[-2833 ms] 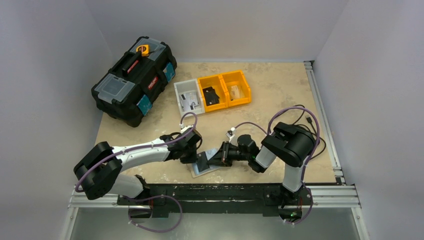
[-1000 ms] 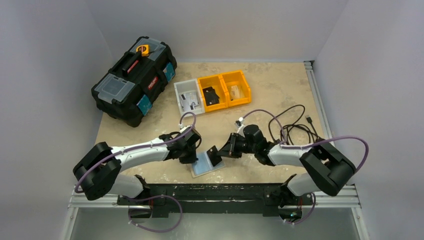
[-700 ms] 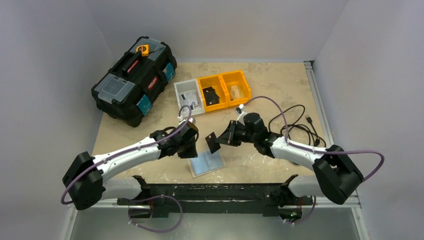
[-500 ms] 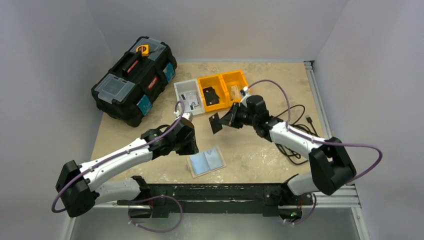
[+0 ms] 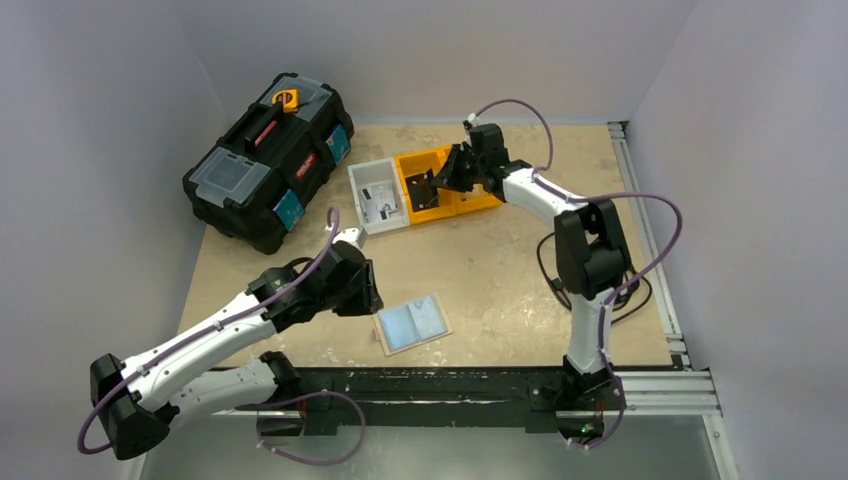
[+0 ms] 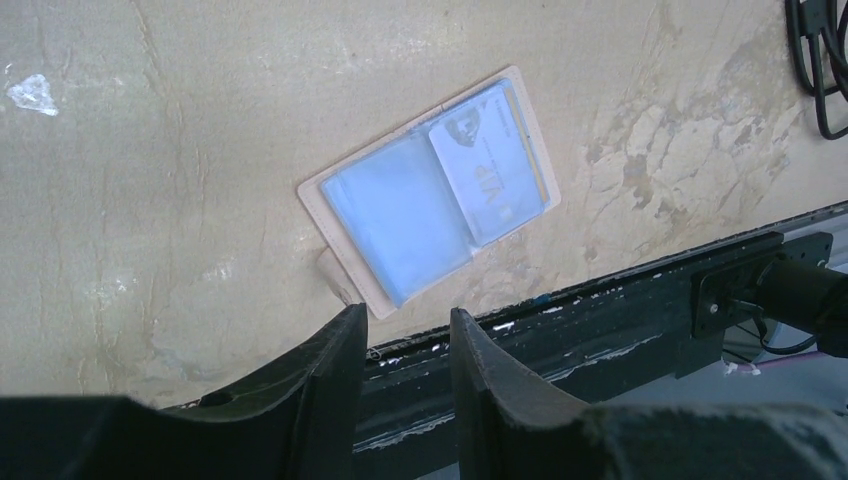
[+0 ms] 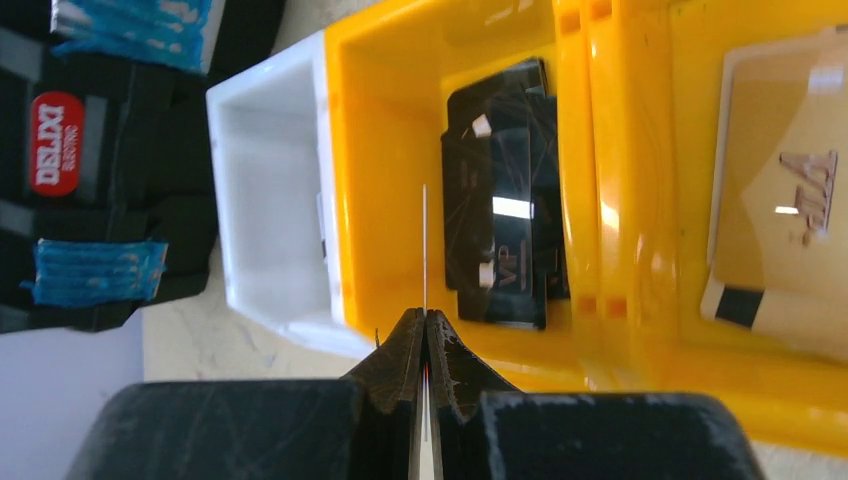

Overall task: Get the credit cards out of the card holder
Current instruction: Place the credit card in the storage box.

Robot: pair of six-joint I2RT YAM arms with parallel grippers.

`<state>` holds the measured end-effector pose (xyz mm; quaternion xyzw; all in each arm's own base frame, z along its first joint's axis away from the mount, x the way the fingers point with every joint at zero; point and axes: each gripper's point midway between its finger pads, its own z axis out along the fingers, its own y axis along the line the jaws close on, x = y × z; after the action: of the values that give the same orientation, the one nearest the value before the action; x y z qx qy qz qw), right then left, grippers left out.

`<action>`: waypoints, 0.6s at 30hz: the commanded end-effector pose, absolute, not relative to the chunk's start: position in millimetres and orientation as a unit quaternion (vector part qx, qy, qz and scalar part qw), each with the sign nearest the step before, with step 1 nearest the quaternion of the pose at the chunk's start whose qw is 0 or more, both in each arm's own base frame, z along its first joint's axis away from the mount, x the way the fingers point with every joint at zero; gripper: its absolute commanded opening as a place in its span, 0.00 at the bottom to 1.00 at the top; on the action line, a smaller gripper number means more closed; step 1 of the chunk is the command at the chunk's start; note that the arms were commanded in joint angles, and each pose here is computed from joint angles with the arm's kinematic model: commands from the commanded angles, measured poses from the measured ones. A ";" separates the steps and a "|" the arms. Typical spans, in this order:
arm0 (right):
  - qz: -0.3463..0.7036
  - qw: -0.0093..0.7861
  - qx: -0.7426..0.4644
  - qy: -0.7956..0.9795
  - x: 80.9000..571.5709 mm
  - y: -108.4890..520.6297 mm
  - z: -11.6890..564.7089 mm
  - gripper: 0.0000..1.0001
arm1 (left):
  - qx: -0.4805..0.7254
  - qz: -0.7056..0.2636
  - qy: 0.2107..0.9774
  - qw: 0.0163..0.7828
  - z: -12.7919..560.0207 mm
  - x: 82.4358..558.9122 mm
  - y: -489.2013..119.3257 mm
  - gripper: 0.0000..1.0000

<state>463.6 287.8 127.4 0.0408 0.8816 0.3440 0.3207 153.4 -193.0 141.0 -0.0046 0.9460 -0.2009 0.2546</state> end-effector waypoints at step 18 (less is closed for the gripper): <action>0.268 0.354 0.056 0.895 469.3 259.7 177.9 0.46 | 0.043 -0.214 0.946 0.240 136.8 159.9 -232.1 0.42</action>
<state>486.7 284.0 117.7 0.0495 0.9065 0.2896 0.3032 151.0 -205.1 127.9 0.0119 0.9534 -0.1963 0.2288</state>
